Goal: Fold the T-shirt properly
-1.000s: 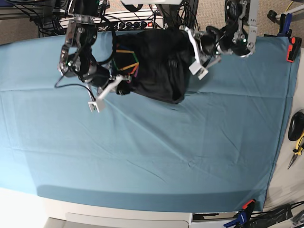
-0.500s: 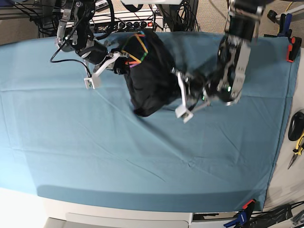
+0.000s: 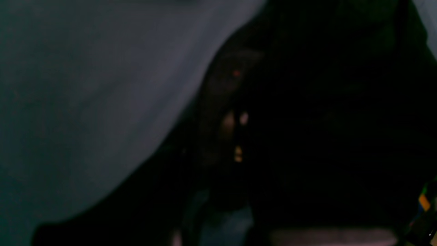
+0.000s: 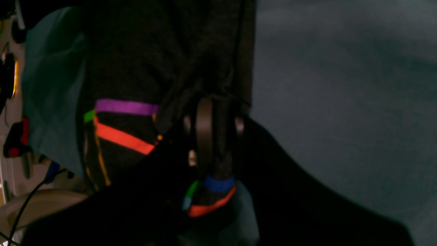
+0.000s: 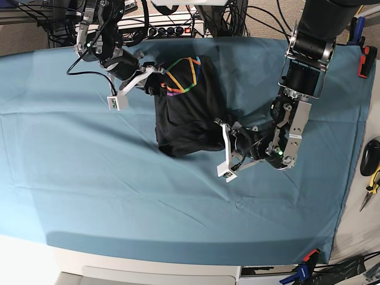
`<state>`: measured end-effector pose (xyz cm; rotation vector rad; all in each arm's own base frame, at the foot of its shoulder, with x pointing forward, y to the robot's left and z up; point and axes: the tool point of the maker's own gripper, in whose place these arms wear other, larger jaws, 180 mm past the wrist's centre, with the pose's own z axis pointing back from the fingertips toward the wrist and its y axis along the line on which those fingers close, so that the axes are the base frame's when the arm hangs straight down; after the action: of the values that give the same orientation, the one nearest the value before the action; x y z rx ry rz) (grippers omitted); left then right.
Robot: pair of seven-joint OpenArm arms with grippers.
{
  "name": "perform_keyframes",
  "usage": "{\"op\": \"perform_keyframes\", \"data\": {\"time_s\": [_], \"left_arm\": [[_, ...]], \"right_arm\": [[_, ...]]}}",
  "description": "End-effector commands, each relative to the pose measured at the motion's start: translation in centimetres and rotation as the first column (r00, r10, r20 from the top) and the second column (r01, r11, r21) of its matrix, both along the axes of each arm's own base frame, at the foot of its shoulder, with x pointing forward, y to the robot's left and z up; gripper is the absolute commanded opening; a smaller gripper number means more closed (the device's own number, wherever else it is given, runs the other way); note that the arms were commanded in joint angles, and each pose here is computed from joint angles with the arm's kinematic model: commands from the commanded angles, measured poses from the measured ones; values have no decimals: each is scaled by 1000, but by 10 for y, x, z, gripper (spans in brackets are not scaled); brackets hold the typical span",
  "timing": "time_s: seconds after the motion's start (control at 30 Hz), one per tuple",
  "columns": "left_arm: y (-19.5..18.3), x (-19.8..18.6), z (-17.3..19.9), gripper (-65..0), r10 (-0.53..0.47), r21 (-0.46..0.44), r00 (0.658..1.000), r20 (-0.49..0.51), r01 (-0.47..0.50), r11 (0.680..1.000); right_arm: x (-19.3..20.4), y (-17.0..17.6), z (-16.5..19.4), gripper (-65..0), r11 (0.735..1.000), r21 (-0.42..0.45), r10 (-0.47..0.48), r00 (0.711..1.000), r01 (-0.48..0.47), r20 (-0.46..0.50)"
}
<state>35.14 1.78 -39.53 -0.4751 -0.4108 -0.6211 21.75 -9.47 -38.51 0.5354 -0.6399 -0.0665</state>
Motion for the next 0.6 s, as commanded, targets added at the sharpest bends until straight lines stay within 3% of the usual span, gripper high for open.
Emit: {"op": "perform_keyframes", "data": {"time_s": [0.0,0.47,0.57], "left_arm": [[19,19,8,-650,38,69,998,53,-42,997],[10,21,14,-650,36,30,998,55,-37,999],[12,23,15,-650,33,34,998,59,-35,999]], "right_arm": [[-2,-6,-1,-650,999,-31,-9,1000,9,-12],[-2,13,2,-650,999,10,30,1000,-30,-6],[-3,11,-2,-650,999,-21,40,999,-40,-18]]}}
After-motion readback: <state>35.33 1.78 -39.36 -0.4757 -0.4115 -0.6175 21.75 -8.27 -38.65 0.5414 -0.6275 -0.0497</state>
